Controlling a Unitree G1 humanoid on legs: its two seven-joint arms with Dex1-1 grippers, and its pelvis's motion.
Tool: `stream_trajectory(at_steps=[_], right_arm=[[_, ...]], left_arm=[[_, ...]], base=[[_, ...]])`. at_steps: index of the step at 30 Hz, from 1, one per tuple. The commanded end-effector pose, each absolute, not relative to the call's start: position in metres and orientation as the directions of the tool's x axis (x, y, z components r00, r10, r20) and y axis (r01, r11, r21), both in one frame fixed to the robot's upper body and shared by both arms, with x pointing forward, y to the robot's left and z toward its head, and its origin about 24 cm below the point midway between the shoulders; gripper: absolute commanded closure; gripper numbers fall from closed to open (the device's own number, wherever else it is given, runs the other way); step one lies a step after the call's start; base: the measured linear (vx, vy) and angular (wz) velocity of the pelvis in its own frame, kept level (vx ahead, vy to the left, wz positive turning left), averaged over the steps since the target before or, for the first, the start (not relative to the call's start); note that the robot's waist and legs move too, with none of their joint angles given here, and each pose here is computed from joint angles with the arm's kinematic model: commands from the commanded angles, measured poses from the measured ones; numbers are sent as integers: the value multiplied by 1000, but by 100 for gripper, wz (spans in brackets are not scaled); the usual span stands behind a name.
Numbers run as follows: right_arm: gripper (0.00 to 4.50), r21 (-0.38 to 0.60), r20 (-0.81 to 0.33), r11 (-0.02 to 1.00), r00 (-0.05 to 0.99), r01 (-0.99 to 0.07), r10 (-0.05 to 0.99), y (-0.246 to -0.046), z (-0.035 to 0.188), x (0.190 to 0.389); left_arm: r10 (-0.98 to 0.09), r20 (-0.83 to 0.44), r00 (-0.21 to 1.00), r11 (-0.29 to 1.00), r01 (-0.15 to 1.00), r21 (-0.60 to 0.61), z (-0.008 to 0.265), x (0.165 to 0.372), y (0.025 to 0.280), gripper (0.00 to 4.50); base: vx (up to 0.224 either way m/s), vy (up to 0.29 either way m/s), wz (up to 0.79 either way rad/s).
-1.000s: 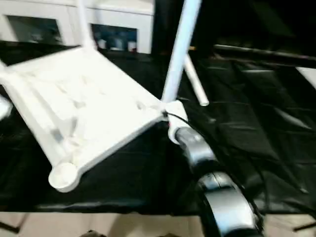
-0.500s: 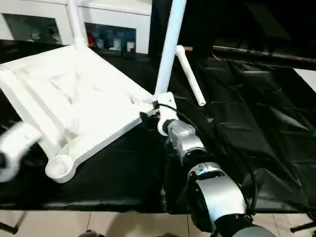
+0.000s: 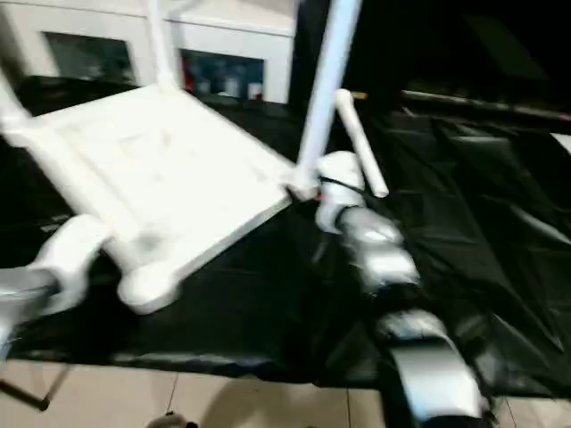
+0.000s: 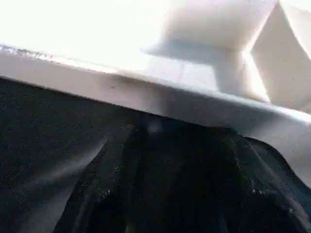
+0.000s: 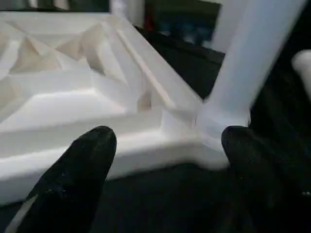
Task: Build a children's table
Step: Rotate table base, then move to table
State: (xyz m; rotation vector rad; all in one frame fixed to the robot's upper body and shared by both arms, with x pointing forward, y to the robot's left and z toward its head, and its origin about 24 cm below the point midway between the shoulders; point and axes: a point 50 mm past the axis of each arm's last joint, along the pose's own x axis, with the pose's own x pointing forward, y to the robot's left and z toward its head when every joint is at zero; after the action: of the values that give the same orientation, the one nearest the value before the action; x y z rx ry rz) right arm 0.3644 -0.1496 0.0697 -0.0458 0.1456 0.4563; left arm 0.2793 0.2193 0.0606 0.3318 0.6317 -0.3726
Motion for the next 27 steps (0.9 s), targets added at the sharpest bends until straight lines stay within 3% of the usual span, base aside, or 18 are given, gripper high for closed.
stream_trajectory(at_steps=[1,9,14,17,24,25,27], right_arm=[[58,-24,-157,924,914,-383,375,-161,74,363],[58,-26,-177,943,930,-333,323,-165,71,346],[58,-21,-183,948,934,-317,308,-165,71,340],[58,-26,-187,960,945,-278,269,-170,71,334],[58,1,-165,975,962,-222,220,-173,77,321],[58,23,-151,978,966,-209,210,-173,79,317],[58,26,-138,979,969,-204,206,-173,81,314]], left_arm=[[-301,-541,785,866,463,189,71,296,198,201],[-291,-420,859,849,435,299,73,337,163,201],[-329,-340,881,858,429,283,81,346,146,201],[-393,-278,876,845,464,266,88,343,133,201],[-342,-42,939,912,343,226,109,323,145,201],[-268,-14,963,957,268,108,105,313,150,201],[-180,7,984,982,179,53,100,305,155,201]], base=[[0,0,0],[0,0,0],[0,0,0],[0,0,0],[0,0,0],[0,0,0],[0,0,0]])
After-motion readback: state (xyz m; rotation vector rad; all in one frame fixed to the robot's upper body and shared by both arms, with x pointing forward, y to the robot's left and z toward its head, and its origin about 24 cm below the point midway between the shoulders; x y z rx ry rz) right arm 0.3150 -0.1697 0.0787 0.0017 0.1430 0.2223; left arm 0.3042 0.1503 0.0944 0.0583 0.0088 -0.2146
